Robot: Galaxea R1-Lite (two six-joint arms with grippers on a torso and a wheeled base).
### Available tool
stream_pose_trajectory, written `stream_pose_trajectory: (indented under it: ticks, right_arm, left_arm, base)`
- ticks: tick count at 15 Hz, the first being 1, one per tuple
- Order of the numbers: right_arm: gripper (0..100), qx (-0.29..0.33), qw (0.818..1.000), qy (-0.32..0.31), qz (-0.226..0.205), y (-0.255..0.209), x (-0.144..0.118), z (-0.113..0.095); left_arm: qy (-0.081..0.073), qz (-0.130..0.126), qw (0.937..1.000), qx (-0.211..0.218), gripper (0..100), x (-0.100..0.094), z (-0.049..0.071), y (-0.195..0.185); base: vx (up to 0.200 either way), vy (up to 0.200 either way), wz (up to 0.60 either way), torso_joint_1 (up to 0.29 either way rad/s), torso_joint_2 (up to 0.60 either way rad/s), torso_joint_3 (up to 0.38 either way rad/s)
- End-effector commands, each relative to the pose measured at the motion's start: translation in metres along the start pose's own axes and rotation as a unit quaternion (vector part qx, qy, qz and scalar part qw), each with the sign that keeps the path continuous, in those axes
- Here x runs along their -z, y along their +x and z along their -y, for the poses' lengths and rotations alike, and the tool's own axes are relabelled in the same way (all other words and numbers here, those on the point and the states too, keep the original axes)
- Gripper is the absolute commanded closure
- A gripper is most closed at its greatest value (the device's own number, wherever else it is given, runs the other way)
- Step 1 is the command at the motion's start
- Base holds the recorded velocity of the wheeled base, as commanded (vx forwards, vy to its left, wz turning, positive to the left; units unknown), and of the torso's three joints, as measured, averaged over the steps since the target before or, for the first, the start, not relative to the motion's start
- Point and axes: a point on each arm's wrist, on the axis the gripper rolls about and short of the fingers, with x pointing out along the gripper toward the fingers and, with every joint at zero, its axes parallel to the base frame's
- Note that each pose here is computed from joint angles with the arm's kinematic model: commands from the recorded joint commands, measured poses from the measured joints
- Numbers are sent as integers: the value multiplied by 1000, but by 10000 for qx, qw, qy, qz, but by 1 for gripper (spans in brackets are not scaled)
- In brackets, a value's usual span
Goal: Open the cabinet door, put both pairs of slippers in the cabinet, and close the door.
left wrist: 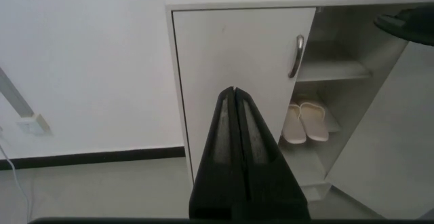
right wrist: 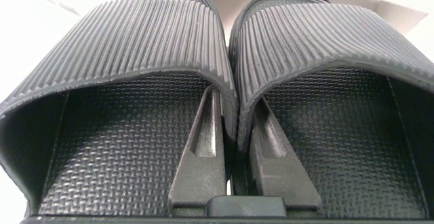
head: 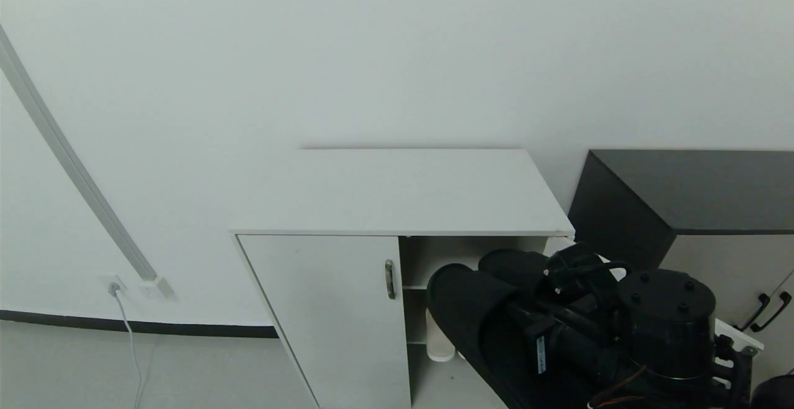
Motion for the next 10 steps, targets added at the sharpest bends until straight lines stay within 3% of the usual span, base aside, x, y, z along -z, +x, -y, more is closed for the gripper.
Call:
stream_pose_trajectory:
  ticks: [1,10]
  right_arm:
    - [100,-3,10000,-1,0,0,0,0]
    - [100,5,10000,-11,-58,0,3,0]
  left_arm:
    - [1,-4,10000,1,100,0,0,0]
    - [-7,-4,10000,1,100,0,0,0]
  base:
    - [0,0,0,-217,544,310]
    - [0,0,0,-210,531,321]
